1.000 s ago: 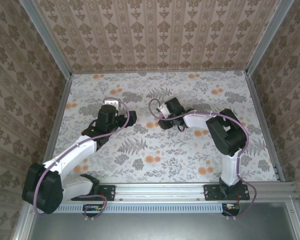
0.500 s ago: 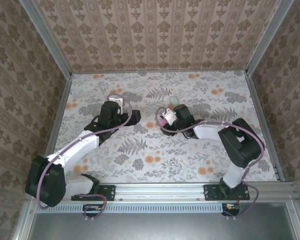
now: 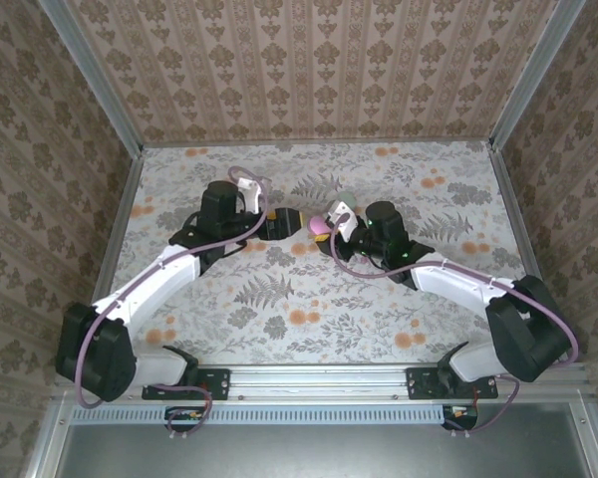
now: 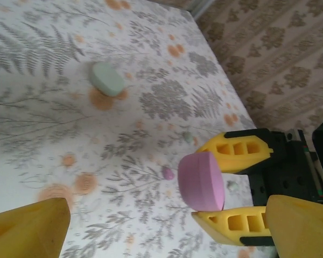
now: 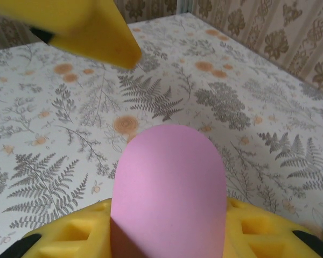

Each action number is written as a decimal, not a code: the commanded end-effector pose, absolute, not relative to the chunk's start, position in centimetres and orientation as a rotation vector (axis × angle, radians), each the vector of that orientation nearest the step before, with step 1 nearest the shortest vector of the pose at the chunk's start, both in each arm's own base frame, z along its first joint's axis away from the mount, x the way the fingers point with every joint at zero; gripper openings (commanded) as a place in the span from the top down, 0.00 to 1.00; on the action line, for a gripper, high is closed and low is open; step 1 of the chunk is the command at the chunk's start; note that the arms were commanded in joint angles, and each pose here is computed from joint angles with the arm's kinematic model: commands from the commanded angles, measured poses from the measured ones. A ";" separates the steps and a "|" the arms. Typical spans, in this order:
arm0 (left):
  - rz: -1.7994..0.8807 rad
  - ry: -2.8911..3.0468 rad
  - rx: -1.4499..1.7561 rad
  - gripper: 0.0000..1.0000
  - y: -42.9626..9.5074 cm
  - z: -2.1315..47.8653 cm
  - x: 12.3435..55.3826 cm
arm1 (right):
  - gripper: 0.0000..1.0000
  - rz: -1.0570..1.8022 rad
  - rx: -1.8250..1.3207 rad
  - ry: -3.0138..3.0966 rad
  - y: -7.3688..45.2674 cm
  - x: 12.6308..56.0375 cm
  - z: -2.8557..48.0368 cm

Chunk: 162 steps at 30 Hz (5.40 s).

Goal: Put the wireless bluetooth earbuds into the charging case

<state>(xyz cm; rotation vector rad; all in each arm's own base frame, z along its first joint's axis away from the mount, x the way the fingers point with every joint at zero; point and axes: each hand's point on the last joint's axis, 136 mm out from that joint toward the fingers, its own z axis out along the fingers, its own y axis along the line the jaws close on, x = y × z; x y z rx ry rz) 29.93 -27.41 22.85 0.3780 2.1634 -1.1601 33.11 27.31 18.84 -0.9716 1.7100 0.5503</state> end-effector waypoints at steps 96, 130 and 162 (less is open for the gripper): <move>-1.753 1.957 0.208 0.86 -31.4 34.2 28.0 | 0.47 0.667 -0.919 1.248 27.4 32.7 32.8; -1.683 1.925 0.268 0.46 -30.8 34.3 27.8 | 0.65 0.711 -0.915 1.287 27.0 32.2 32.9; -1.225 1.227 1.125 0.29 -28.7 33.5 22.7 | 0.67 1.208 -1.152 1.350 27.2 28.1 34.9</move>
